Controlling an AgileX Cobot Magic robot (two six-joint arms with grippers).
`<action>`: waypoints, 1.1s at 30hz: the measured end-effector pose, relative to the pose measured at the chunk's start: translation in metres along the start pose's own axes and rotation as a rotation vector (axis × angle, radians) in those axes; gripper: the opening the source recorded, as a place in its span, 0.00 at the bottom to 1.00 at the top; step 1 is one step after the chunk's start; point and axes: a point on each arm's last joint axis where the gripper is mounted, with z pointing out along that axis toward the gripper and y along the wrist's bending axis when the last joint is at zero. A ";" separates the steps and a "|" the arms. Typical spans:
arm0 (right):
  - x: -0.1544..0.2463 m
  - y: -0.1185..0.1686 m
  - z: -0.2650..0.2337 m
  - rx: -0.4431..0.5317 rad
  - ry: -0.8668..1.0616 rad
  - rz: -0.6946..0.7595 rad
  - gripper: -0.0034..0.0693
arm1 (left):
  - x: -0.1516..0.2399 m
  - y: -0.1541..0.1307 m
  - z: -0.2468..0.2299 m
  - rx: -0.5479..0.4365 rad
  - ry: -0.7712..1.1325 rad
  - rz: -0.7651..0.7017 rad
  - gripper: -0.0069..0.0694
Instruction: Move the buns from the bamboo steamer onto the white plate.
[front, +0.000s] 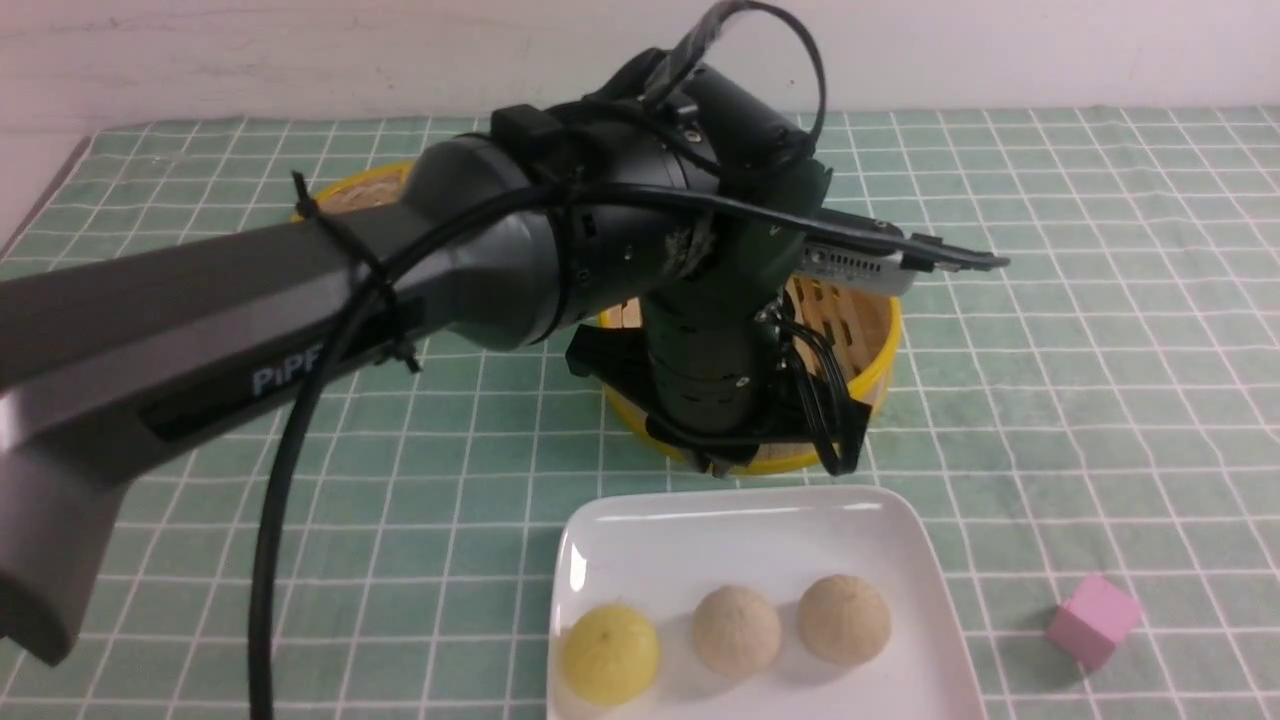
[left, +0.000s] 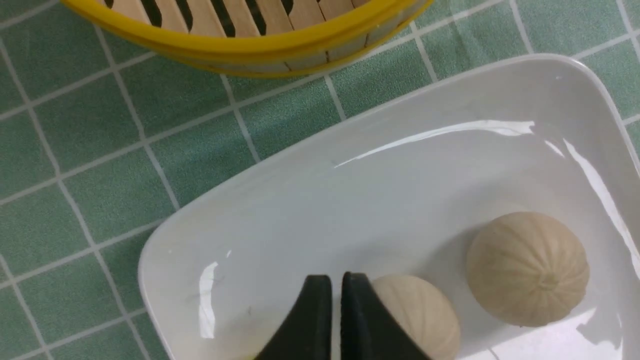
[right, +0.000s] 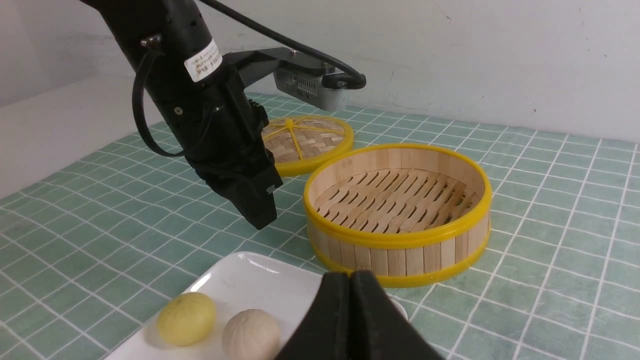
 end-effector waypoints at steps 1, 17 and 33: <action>0.000 0.000 0.000 0.000 0.000 0.000 0.05 | 0.000 0.000 0.000 -0.002 -0.001 0.001 0.11; 0.063 -0.019 0.018 0.222 0.117 0.011 0.07 | -0.003 0.007 -0.014 -0.045 -0.058 0.029 0.09; 0.106 -0.047 0.017 0.627 0.169 0.021 0.09 | 0.030 0.054 -0.166 -0.052 -0.333 0.071 0.10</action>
